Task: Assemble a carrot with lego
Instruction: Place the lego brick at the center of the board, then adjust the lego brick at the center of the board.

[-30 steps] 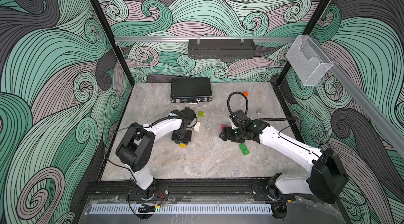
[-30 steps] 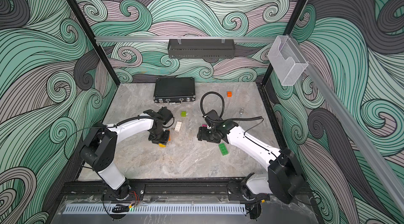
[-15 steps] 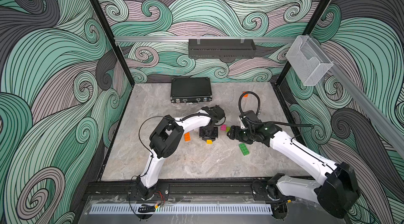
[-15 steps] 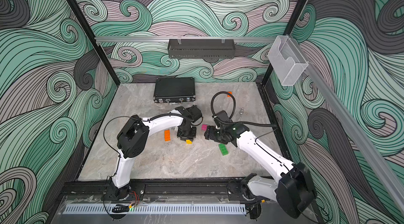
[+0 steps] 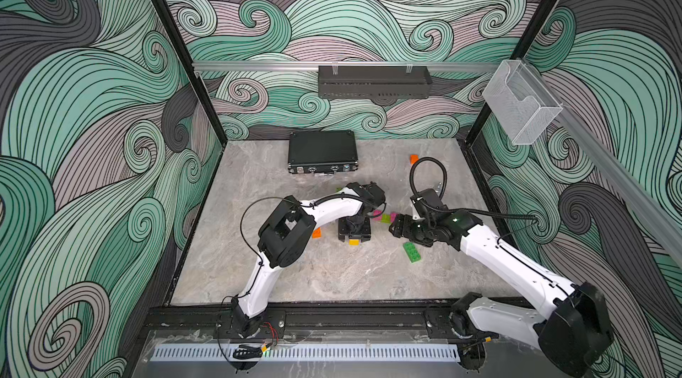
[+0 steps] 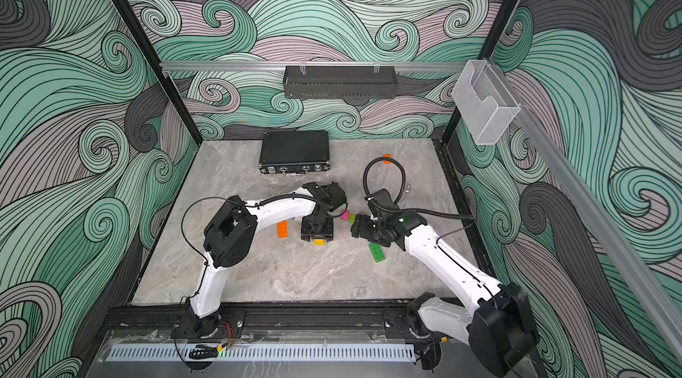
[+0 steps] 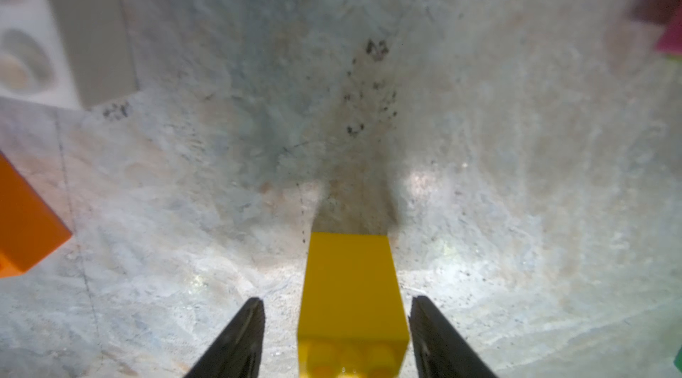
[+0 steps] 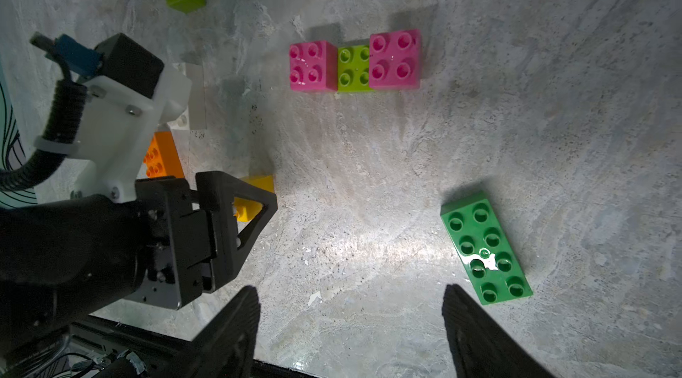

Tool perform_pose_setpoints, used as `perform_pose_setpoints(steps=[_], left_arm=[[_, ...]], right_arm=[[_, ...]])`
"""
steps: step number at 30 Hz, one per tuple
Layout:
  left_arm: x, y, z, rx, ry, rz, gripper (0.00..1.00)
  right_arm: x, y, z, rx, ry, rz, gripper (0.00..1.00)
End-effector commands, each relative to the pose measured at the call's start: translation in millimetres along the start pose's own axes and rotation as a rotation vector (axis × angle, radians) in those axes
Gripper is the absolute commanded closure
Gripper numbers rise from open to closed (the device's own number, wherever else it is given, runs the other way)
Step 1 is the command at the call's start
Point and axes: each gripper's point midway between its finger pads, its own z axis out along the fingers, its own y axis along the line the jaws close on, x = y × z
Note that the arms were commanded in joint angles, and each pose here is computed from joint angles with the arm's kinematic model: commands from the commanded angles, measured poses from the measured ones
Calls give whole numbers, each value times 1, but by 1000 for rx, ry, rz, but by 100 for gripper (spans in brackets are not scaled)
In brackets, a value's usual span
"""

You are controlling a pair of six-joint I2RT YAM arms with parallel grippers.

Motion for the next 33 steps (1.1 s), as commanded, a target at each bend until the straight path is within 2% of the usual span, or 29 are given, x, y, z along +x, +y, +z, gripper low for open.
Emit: perform_pose_setpoints(steps=[1, 6, 10, 14, 16, 20, 24, 27, 33], left_arm=[[-1, 1, -16, -17, -25, -11, 24], [-8, 2, -52, 34, -108, -6, 14], [-12, 9, -85, 83, -177, 6, 11], [-14, 26, -103, 111, -221, 9, 11], [-15, 38, -108, 116, -234, -1, 10], [-16, 60, -108, 119, -240, -28, 10], [-18, 74, -109, 126, -239, -51, 10], [-18, 82, -107, 141, -239, -73, 10], [-14, 98, -101, 135, -224, -103, 10]], right_arm=[[3, -9, -2, 19, 0, 6, 21], [16, -28, 9, 61, 35, 69, 18], [34, -40, 23, 67, 79, 136, 18], [48, -47, 30, 69, 111, 171, 17], [52, -55, 27, 104, 117, 158, 18], [62, -52, 31, 78, 126, 156, 18], [68, -33, 39, 28, 155, 142, 28], [66, -24, 46, 43, 159, 102, 28], [62, -47, 54, 189, 162, 100, 27]])
